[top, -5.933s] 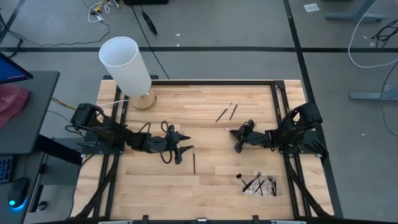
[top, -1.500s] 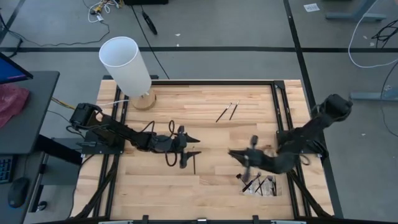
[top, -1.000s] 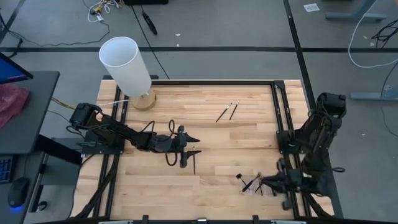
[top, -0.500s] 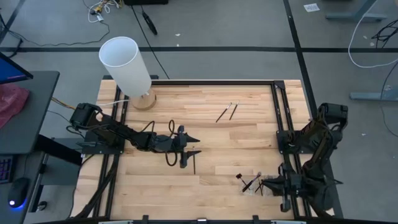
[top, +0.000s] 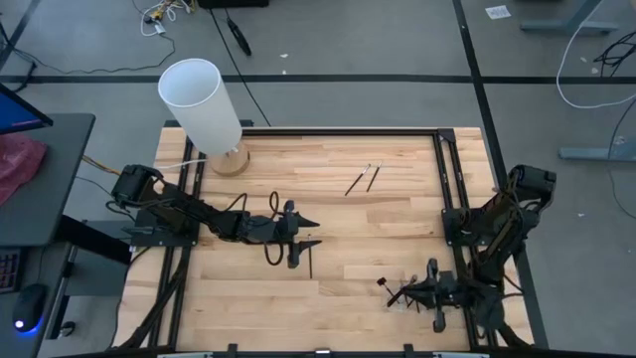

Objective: Pick & Place Makeup Supplies
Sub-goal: Put the silver makeup brush into the transparent organizer

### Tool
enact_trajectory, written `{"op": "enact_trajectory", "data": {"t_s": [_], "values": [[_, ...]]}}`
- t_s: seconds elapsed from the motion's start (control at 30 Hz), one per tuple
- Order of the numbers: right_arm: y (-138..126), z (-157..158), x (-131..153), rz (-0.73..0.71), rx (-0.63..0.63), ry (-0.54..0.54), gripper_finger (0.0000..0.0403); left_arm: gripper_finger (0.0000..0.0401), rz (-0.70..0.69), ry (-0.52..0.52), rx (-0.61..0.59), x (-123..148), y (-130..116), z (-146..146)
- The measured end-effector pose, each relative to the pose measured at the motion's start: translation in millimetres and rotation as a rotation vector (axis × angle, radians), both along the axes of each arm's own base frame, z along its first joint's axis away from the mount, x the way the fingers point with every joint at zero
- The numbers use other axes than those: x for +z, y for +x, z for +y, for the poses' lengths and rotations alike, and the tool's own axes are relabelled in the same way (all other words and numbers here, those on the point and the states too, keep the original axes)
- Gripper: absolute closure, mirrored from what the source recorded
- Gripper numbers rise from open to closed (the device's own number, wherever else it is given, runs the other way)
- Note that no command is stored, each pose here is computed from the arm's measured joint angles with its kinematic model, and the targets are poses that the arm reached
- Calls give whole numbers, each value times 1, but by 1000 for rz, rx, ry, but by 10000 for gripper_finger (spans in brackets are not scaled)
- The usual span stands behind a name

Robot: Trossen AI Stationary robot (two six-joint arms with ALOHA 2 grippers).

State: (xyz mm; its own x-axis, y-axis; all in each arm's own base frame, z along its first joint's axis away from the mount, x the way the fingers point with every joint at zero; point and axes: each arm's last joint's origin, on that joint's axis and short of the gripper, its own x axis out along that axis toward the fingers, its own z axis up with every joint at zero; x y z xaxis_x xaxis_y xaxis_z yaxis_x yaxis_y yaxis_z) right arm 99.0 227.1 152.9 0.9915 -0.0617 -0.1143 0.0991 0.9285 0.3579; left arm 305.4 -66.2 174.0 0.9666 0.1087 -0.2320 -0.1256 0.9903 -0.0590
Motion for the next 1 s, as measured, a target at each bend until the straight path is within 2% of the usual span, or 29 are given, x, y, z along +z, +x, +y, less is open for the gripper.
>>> {"op": "enact_trajectory", "data": {"t_s": [0.2,0.57,0.77,1.0], "values": [[7,0,3,30,47,-21,401,169,0,0,1,0,0,0],[5,-14,34,12,68,-58,401,169,-1,-6,4,0,0,1],[3,-20,28,97,117,-11,401,169,0,-6,4,0,0,1],[-4,-25,17,172,107,35,401,169,0,-6,4,0,0,1]]}}
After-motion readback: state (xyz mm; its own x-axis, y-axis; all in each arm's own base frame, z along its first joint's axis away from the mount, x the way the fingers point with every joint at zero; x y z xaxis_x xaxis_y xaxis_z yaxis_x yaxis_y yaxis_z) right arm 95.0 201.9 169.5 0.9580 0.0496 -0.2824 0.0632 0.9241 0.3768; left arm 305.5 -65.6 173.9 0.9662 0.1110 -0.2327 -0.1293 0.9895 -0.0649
